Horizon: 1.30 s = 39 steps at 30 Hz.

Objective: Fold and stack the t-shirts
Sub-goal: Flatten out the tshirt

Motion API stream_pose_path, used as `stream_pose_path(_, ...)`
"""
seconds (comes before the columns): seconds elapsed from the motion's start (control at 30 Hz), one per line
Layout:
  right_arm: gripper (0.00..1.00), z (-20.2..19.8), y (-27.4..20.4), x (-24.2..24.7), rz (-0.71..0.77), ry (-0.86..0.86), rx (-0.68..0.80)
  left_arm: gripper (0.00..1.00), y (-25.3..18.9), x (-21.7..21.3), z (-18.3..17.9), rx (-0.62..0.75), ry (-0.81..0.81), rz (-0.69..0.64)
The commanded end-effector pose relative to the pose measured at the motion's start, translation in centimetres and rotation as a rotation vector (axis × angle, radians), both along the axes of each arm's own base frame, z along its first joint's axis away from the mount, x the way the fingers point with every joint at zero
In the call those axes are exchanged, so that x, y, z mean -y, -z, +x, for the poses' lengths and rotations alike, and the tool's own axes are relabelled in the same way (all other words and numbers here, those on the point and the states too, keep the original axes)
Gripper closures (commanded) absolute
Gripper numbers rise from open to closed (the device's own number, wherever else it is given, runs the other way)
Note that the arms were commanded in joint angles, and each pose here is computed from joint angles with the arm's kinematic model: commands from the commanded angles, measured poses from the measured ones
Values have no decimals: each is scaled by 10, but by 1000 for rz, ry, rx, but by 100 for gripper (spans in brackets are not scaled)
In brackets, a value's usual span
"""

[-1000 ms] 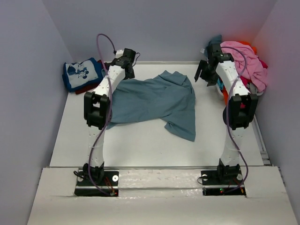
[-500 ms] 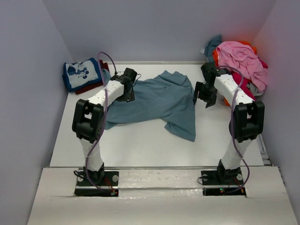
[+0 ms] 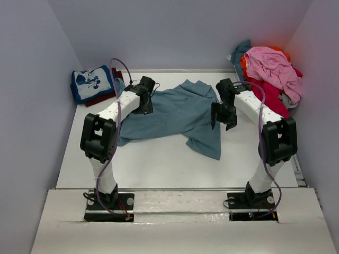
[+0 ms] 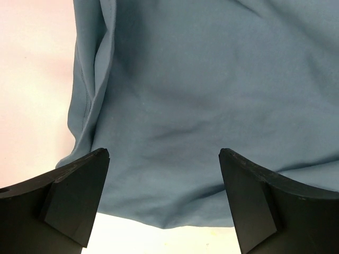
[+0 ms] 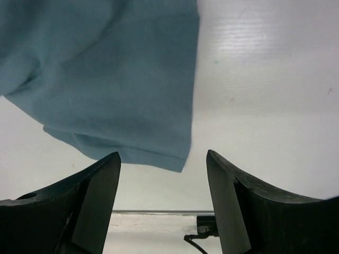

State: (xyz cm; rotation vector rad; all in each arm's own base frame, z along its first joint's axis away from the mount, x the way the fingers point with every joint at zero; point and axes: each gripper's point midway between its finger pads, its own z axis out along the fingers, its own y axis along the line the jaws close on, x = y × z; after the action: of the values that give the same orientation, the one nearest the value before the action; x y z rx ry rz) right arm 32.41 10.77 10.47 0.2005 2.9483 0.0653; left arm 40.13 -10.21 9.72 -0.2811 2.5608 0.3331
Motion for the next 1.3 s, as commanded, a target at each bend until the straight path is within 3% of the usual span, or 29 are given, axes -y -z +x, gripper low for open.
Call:
stream_pose_path(0.0,28,-15,-9,-3,17,-29,15,1,-22,0,-5,54,-19,-14)
stream_pose_path(0.5,28,-43,37,-32,125,-39,-102,1,4,7,-10,15,-25,-53)
stream_pose_path(1.13,29,-56,103,-65,90,-92,-213,1,4,9,-2,19,-11,-45)
stream_pose_path(1.23,35,-59,107,-63,84,-88,-220,1,6,9,-3,15,-12,-44)
stream_pose_path(1.27,49,-63,110,-61,80,-86,-230,1,7,8,-4,11,-11,-42)
